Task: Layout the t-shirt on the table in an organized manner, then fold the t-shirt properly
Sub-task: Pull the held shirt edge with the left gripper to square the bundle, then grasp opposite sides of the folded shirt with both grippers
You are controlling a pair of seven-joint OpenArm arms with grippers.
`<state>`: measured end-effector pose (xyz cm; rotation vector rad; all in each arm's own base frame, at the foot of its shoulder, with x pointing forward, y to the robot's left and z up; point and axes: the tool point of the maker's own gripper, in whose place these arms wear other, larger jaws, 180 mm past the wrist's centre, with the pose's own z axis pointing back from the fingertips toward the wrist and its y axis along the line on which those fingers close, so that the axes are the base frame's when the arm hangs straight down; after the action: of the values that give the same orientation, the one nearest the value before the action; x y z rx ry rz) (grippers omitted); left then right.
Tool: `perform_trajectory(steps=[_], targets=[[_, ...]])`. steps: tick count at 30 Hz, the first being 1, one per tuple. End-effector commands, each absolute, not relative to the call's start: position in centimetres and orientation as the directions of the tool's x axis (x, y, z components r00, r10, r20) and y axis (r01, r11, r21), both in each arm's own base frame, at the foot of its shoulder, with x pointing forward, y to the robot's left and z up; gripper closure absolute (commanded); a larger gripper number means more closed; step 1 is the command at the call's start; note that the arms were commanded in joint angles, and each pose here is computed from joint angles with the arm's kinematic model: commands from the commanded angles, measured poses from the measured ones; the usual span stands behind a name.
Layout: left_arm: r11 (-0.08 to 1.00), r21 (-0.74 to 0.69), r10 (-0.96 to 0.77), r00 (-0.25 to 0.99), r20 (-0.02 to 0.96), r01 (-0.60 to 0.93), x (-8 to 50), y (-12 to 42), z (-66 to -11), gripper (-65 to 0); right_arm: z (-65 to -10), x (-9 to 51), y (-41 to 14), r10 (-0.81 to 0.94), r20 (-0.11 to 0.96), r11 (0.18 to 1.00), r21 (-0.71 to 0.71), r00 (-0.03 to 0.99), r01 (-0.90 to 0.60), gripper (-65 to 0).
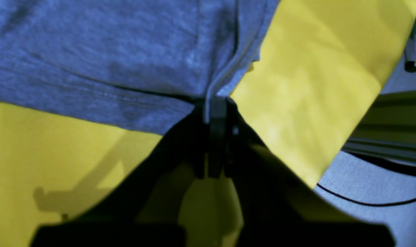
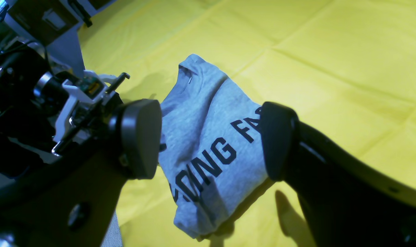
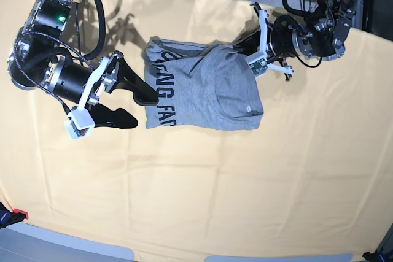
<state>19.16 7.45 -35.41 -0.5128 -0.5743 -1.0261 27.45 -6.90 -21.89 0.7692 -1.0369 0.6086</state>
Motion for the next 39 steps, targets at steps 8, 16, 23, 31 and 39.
perform_trajectory(steps=[8, 16, 23, 31, 39], targets=[[0.434, -0.051, -0.696, 0.37, 0.615, 0.9, 21.0, 11.2, -33.6, 0.0, -20.4, 27.6, -6.8, 0.066, 0.938, 0.581, 0.242, 0.341, -0.777, -46.0], [0.504, -0.082, -0.644, 0.437, 0.627, 0.86, 22.2, 14.8, -30.5, 0.0, -20.4, 27.6, -6.8, 0.066, 0.938, 0.581, 0.242, 0.342, -0.777, -46.0], [0.417, -0.299, -0.546, 0.5, 0.673, 0.858, 19.3, 12.7, -28.7, 0.0, -20.4, 27.7, -6.8, 0.067, 0.937, 0.583, 0.242, 0.342, -0.776, -46.0], [0.494, -0.167, -0.671, 0.496, 0.55, 0.853, 20.0, 15.9, -31.2, -31.7, -20.4, 27.6, -6.8, 0.067, 0.937, 0.582, 0.242, 0.342, -0.776, -46.0], [0.488, -0.226, -0.558, 0.5, 0.662, 0.843, 20.7, 14.1, -29.0, 0.0, -20.5, 27.7, -6.8, 0.071, 0.937, 0.583, 0.24, 0.343, -0.776, -17.3]])
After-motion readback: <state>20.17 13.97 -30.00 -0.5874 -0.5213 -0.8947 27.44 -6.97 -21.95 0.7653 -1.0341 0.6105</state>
